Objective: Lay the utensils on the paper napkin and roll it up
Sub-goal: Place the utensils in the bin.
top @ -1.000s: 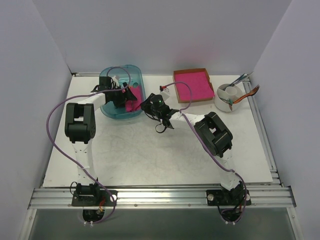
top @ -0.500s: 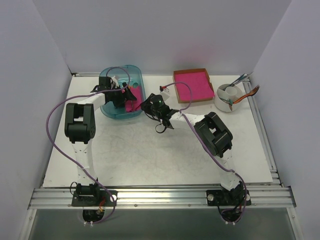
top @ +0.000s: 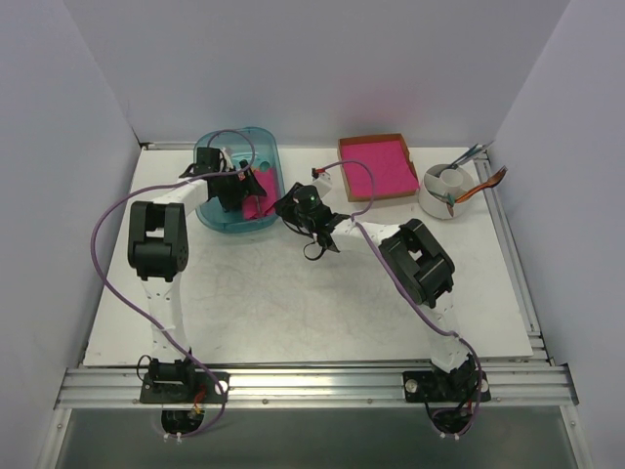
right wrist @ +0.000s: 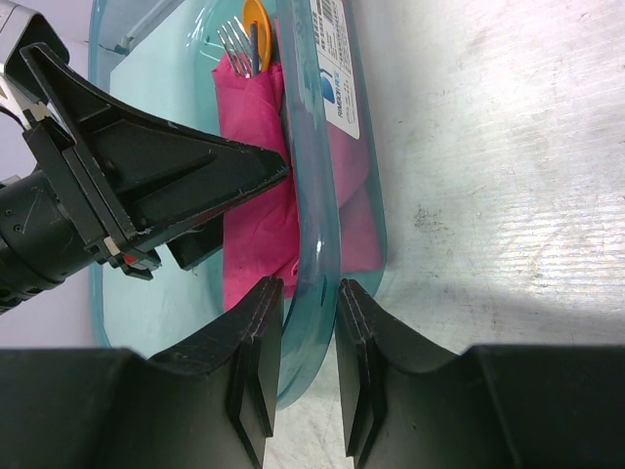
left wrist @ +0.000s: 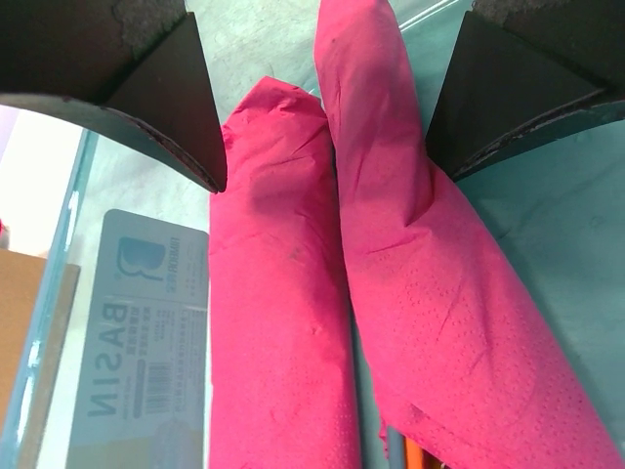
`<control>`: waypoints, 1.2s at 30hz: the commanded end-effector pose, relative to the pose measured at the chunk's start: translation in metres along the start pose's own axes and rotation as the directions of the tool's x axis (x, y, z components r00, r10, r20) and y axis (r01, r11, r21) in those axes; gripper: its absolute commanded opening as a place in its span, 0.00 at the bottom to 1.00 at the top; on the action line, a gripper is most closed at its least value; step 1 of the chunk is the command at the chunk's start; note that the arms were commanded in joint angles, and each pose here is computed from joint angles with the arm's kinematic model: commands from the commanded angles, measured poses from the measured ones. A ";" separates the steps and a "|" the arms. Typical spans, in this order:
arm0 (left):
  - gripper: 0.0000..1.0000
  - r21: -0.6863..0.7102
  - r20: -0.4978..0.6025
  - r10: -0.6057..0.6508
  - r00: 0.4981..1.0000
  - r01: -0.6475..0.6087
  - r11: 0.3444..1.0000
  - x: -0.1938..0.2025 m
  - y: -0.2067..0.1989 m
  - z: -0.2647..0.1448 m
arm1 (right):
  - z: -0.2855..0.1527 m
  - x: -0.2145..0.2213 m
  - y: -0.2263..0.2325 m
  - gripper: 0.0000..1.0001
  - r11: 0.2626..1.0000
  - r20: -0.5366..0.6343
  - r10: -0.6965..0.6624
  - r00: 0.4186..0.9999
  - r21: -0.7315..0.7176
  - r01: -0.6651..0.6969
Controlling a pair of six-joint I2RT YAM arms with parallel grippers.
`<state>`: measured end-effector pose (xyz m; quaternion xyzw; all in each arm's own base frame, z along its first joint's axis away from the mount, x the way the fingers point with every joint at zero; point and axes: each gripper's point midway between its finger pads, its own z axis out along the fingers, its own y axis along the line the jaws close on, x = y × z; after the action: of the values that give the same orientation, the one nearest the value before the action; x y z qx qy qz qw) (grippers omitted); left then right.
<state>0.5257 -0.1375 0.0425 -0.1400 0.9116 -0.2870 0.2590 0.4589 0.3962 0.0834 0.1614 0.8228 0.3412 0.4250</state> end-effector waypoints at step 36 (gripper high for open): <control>0.94 -0.253 0.103 0.103 0.989 -0.074 0.965 0.005 0.015 -0.066 | -0.004 -0.013 -0.001 0.19 0.997 0.027 -0.056 0.998 0.059 0.054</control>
<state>0.4766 -0.1069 0.0481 -0.1558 0.9384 -0.1645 0.2611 0.4589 0.3958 0.0832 0.1617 0.8263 0.3351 0.4227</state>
